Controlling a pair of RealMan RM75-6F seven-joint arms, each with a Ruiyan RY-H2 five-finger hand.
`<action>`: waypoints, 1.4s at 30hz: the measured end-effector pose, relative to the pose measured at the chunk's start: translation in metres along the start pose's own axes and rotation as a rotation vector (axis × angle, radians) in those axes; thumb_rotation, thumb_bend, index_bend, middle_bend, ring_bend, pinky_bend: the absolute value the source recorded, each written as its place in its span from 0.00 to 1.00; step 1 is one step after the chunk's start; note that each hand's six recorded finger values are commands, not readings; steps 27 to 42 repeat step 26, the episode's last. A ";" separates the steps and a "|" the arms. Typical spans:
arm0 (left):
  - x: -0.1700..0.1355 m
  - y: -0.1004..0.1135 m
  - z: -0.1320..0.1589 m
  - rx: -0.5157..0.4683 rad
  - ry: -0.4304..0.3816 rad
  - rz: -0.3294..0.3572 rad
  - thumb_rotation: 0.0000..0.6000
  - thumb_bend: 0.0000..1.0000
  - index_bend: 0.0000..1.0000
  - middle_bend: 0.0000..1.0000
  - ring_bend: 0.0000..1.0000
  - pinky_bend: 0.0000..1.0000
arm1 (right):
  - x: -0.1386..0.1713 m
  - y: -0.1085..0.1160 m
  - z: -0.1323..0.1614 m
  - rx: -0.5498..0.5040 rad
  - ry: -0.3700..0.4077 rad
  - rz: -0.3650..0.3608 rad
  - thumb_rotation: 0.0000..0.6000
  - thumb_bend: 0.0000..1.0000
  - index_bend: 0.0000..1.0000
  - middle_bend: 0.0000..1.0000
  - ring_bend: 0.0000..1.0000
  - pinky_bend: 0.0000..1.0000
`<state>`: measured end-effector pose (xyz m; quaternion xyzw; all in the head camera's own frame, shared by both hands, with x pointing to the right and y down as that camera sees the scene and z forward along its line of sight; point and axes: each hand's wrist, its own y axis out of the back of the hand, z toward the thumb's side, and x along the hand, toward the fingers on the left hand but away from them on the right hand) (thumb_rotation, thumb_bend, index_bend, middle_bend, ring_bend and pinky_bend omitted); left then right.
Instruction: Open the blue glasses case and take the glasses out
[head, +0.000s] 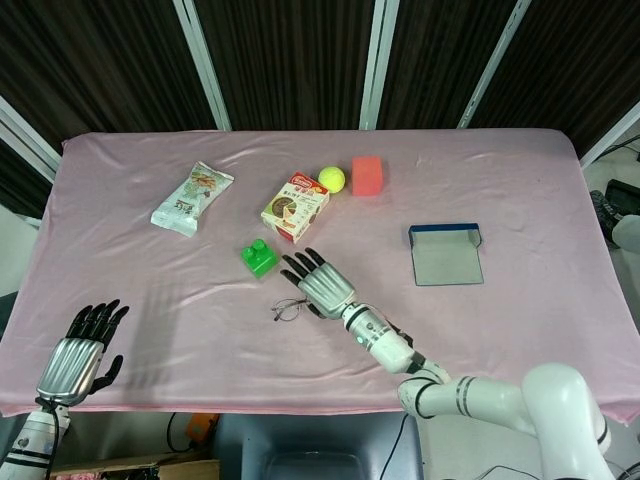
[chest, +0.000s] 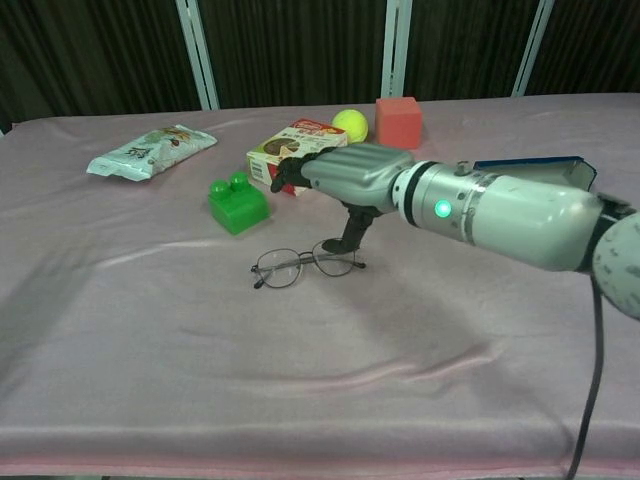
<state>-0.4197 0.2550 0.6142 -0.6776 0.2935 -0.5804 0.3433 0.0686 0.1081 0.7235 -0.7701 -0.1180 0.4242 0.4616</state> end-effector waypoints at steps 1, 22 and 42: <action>0.000 0.000 0.000 0.000 -0.001 0.001 1.00 0.42 0.00 0.00 0.00 0.06 | 0.004 0.002 -0.004 -0.002 -0.003 -0.002 1.00 0.43 0.21 0.06 0.02 0.00; -0.006 0.010 -0.002 -0.004 -0.011 0.054 1.00 0.42 0.00 0.00 0.00 0.05 | 0.337 -0.023 -0.166 -0.033 -0.621 -0.091 1.00 0.42 0.04 0.00 0.00 0.00; -0.006 0.009 0.000 0.006 -0.014 0.058 1.00 0.42 0.00 0.00 0.00 0.05 | 0.362 -0.021 -0.171 -0.038 -0.646 -0.113 1.00 0.42 0.04 0.00 0.00 0.00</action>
